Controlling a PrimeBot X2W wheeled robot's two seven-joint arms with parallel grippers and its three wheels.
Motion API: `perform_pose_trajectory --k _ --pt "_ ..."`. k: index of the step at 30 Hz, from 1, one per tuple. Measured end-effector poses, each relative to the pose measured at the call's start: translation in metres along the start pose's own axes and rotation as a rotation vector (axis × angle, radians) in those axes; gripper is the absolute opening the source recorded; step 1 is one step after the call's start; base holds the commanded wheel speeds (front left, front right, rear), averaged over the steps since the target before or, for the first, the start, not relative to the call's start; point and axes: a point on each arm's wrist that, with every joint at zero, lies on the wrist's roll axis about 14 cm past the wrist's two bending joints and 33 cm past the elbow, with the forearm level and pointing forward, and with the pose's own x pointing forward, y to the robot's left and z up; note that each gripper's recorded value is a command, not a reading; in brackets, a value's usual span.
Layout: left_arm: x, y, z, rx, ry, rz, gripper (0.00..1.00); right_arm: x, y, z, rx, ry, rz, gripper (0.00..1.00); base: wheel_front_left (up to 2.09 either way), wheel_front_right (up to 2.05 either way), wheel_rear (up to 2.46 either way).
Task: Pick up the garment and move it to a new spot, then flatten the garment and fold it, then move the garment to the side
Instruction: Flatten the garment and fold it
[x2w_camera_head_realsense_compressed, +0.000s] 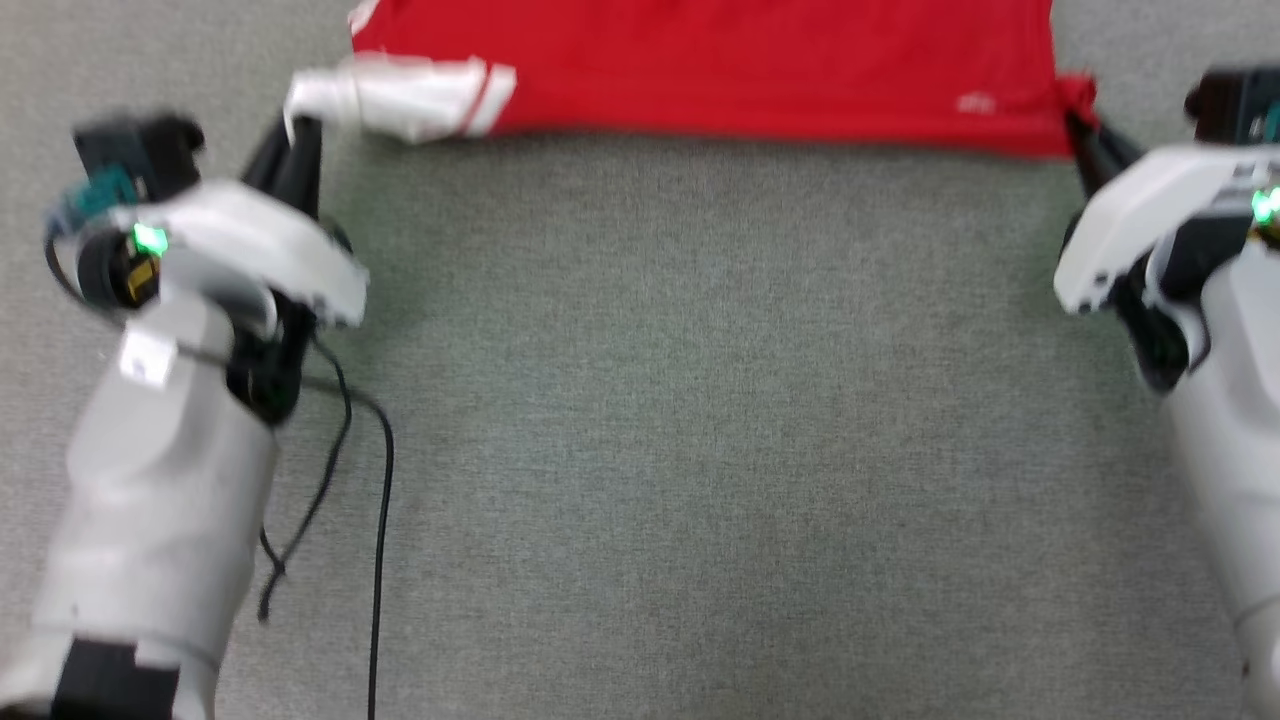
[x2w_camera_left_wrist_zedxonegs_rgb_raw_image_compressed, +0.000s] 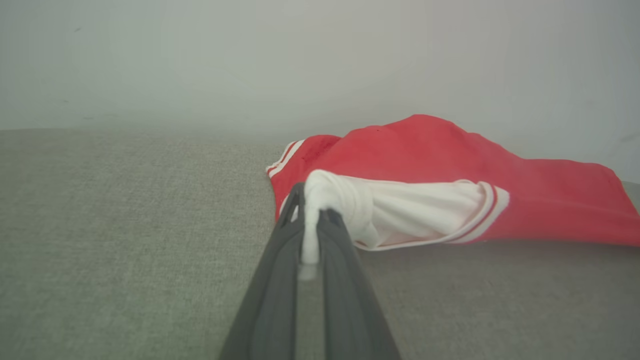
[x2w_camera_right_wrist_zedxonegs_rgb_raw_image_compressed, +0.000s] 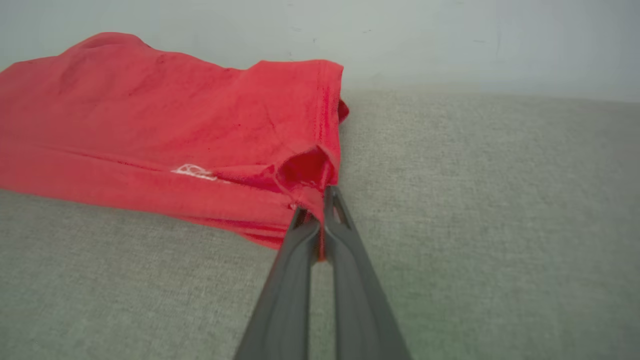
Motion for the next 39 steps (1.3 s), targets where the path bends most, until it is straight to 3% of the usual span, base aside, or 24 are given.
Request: perform_pose_trajectory --k 6,20,39 --pt "-0.068 0.004 -0.02 0.018 0.031 -0.003 0.0 -0.053 0.0 -0.024 0.024 0.012 0.017 0.0 0.0 0.0 0.0" --pt "-0.18 0.007 -0.043 -0.028 0.056 0.065 0.0 -0.159 -0.002 -0.05 0.085 -0.006 0.022 0.0 0.0 0.0 0.0" --pt "-0.301 0.008 -0.063 -0.109 0.227 0.202 0.0 -0.277 0.003 -0.108 0.139 0.166 -0.054 0.0 0.0 0.0 0.0"
